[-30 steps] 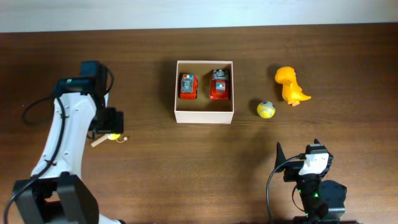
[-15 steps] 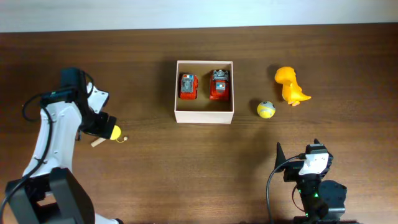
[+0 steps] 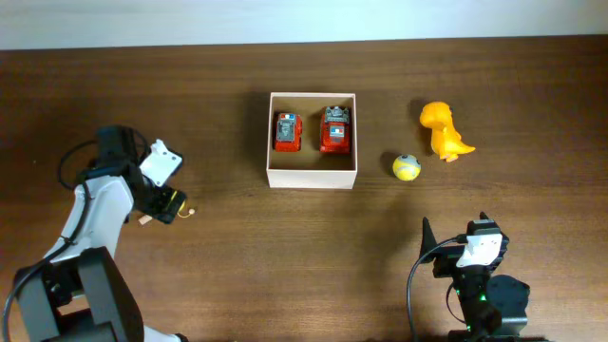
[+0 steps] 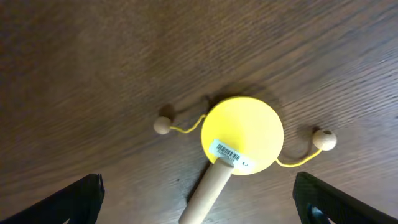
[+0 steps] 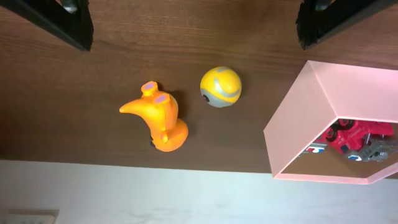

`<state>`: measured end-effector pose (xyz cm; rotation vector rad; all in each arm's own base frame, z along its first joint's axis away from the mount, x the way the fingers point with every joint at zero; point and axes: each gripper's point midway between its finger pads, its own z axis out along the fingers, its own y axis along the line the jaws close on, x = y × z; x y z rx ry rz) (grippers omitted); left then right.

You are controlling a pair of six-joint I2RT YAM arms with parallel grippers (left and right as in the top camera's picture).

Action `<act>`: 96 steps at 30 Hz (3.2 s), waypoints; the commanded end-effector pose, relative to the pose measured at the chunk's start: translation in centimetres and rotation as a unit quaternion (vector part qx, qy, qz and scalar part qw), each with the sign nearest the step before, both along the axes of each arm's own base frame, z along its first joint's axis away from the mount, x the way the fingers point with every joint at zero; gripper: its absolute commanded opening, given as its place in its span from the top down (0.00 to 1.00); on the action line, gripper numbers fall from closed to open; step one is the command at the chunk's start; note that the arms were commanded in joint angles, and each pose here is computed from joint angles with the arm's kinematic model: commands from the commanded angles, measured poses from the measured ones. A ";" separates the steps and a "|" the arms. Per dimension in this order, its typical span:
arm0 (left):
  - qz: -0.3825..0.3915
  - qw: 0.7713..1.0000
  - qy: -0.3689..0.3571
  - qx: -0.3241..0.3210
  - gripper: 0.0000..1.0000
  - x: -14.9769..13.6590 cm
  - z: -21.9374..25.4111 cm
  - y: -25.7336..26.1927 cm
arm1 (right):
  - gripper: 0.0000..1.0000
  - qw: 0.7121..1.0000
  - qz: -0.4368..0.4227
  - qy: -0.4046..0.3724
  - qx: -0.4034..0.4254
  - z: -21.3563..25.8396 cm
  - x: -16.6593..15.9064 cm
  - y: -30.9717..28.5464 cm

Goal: Pack container

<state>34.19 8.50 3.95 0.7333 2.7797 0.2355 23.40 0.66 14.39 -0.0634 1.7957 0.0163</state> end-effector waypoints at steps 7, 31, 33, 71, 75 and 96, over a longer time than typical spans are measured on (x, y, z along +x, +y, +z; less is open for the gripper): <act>-0.011 1.000 -0.013 0.004 0.01 -0.7 -2.0 0.0 | 0.01 1.000 0.007 -0.001 -0.002 -0.1 0.0 0.3; -0.007 0.994 0.098 -0.052 0.01 -4.9 -6.1 -1.7 | 0.01 1.000 0.007 -0.002 -0.002 -0.1 0.0 0.3; -0.011 0.993 0.098 -0.071 0.02 -4.9 -6.1 -2.4 | 0.01 1.000 0.007 -0.001 -0.002 -0.1 0.0 0.3; 0.000 0.975 0.044 -0.218 0.01 -2.8 -4.8 -7.1 | 0.01 1.000 0.007 -0.002 -0.002 -0.1 0.0 0.3; -0.001 0.975 0.039 -0.217 0.01 -2.6 -4.8 -7.0 | 0.01 1.000 0.007 -0.002 -0.002 -0.1 0.0 0.3; 0.034 0.995 0.065 -0.062 0.55 -3.4 -5.9 -1.6 | 0.01 1.000 0.007 -0.002 -0.002 -0.1 0.0 0.3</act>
